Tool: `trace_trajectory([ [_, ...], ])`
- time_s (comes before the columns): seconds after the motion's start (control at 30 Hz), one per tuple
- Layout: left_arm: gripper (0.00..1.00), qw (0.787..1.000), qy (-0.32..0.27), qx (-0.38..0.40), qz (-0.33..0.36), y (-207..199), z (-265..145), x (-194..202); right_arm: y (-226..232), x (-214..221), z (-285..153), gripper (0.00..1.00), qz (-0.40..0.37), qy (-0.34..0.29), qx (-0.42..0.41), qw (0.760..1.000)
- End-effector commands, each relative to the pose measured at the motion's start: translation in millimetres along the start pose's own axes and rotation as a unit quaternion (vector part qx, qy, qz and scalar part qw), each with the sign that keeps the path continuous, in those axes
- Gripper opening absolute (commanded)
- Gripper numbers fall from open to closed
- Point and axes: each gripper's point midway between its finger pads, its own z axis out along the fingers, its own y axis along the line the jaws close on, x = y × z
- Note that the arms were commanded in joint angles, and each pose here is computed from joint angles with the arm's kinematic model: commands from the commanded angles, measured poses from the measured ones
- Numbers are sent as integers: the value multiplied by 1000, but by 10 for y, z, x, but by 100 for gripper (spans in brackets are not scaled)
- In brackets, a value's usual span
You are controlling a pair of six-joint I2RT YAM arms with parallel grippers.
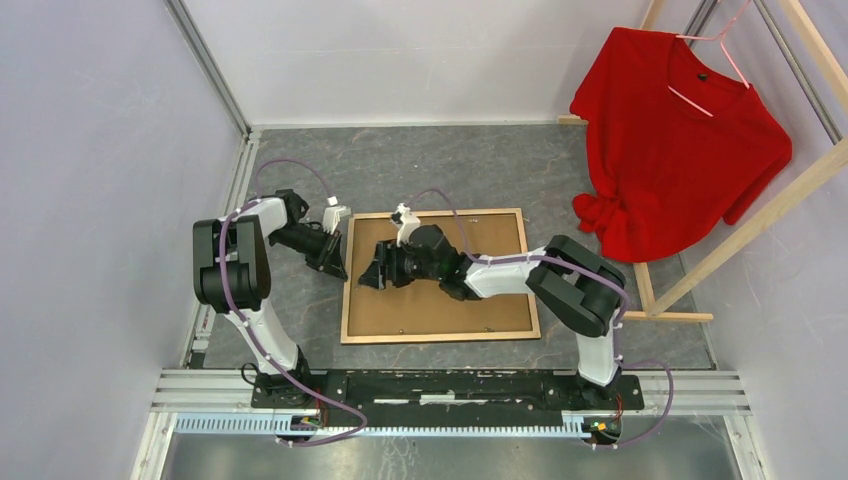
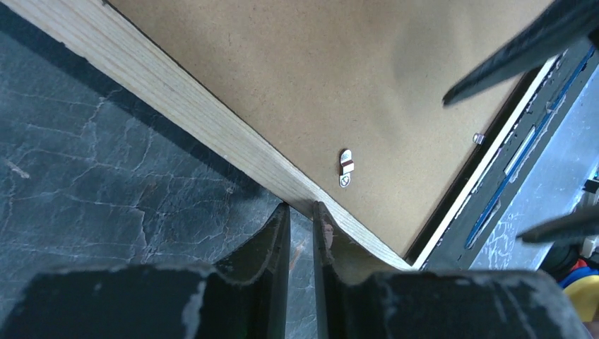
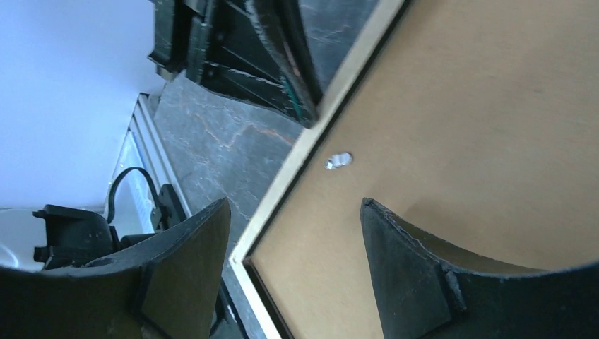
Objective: Put the photo into the frame
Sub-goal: Install the photo frame at the center of the board.
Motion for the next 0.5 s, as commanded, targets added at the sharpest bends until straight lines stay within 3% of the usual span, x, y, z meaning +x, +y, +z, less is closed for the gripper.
trace_trajectory([
  [0.0, 19, 1000, -4, -26, 8, 161, 34, -71, 290, -51, 201, 74, -4, -7, -38, 999],
  [0.47, 18, 999, -3, -47, 10, 196, -22, -95, 162, 180, 470, 74, -15, 21, -12, 1000],
])
